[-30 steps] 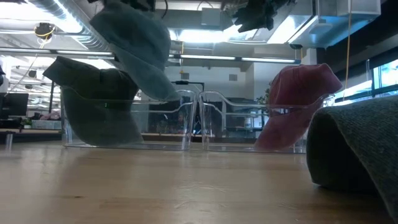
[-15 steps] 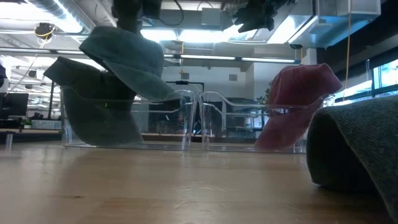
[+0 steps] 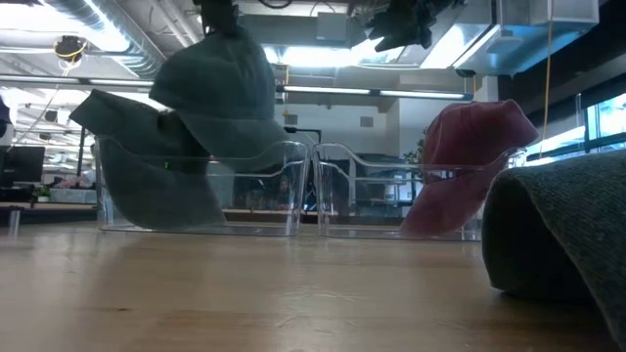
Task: Pick & Place hat
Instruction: Put the top black cap into the left transparent bin
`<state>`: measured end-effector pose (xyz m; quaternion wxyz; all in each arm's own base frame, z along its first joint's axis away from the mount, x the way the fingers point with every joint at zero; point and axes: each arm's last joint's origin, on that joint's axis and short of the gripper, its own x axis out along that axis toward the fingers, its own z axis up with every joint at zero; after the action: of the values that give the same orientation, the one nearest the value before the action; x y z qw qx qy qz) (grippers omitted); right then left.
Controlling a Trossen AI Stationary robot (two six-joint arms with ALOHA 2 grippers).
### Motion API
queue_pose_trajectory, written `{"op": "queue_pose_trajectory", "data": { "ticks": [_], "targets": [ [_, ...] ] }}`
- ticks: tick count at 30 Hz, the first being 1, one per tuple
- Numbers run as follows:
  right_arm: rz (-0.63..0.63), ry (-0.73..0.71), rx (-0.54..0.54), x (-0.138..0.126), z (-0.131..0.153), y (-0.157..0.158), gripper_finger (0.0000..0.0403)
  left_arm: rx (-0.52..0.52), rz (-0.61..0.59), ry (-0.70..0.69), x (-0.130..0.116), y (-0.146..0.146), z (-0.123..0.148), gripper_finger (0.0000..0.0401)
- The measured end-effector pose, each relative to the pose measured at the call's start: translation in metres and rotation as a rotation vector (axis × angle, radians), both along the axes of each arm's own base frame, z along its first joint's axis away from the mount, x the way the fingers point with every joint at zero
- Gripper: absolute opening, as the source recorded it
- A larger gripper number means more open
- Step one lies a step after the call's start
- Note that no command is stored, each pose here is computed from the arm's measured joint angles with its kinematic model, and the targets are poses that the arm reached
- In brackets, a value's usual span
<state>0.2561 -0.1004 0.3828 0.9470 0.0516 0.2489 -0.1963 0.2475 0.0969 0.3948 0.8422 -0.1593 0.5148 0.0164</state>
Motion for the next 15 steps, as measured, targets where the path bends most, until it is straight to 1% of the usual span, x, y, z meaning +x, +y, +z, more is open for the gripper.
{"op": "queue_pose_trajectory", "data": {
  "ticks": [2,6,8,15],
  "targets": [
    [-0.007,0.001,-0.003,0.000,0.000,0.000,0.0186,-0.001,0.004,-0.002,-0.001,0.000,0.002,0.0023],
    [-0.013,0.002,-0.004,0.000,0.000,0.000,0.0186,-0.044,0.028,0.031,-0.004,-0.003,0.002,0.0023],
    [-0.013,0.001,-0.004,0.000,0.000,0.000,0.0186,-0.062,0.022,0.051,-0.005,-0.006,0.001,0.0023],
    [-0.013,0.002,-0.004,0.000,0.000,0.000,0.0186,-0.076,-0.017,0.072,-0.002,-0.018,0.000,0.0023]
  ]
}}
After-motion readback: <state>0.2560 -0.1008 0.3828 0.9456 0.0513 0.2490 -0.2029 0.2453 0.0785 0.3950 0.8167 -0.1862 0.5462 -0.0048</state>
